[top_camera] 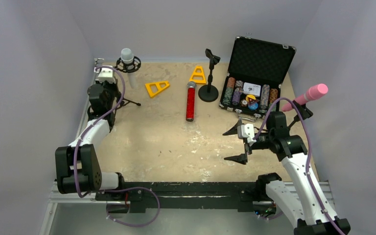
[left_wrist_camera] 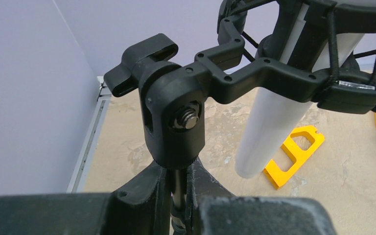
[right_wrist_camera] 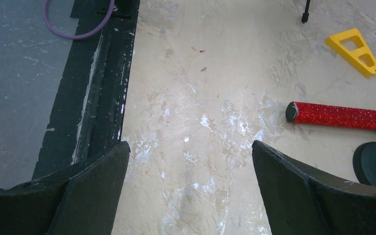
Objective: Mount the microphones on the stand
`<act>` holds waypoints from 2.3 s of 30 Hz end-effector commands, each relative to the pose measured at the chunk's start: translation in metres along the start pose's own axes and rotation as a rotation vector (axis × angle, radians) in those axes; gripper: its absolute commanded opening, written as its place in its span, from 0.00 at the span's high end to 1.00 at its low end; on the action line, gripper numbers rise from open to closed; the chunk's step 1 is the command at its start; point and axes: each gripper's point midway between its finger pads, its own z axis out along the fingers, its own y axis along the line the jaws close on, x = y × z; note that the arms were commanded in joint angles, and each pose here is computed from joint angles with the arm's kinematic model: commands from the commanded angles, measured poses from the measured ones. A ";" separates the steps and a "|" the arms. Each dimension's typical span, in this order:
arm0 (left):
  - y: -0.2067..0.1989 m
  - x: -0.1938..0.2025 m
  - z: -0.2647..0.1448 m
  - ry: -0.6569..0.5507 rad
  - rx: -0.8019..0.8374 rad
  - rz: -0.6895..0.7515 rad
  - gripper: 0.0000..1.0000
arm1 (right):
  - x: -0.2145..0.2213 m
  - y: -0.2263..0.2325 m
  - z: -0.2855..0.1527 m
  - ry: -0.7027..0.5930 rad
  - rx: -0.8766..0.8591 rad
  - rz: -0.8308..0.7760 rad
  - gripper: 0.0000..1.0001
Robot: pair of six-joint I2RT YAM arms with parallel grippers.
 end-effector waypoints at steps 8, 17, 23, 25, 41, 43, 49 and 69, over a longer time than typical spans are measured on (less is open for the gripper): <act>0.006 -0.025 -0.005 -0.153 -0.033 -0.020 1.00 | -0.007 0.004 0.000 -0.031 -0.021 -0.010 0.01; 0.006 -0.016 -0.011 -0.136 -0.044 -0.023 0.84 | -0.008 0.004 0.000 -0.031 -0.020 -0.012 0.01; 0.004 -0.018 -0.012 -0.138 -0.033 -0.022 0.69 | -0.008 0.004 0.000 -0.032 -0.021 -0.011 0.01; 0.004 -0.018 -0.012 -0.135 -0.034 -0.022 0.63 | -0.008 0.004 0.000 -0.033 -0.020 -0.012 0.01; 0.009 -0.014 -0.033 -0.115 -0.073 -0.061 0.29 | -0.010 0.006 -0.001 -0.037 -0.020 -0.023 0.01; 0.009 -0.014 -0.044 -0.102 -0.084 -0.088 0.23 | -0.010 0.006 -0.001 -0.037 -0.021 -0.026 0.01; 0.014 -0.020 -0.087 -0.056 -0.161 -0.216 0.13 | -0.011 0.007 -0.001 -0.040 -0.023 -0.032 0.01; -0.094 -0.042 -0.204 0.044 0.343 -0.215 0.01 | -0.009 -0.006 -0.013 0.087 0.044 -0.013 0.01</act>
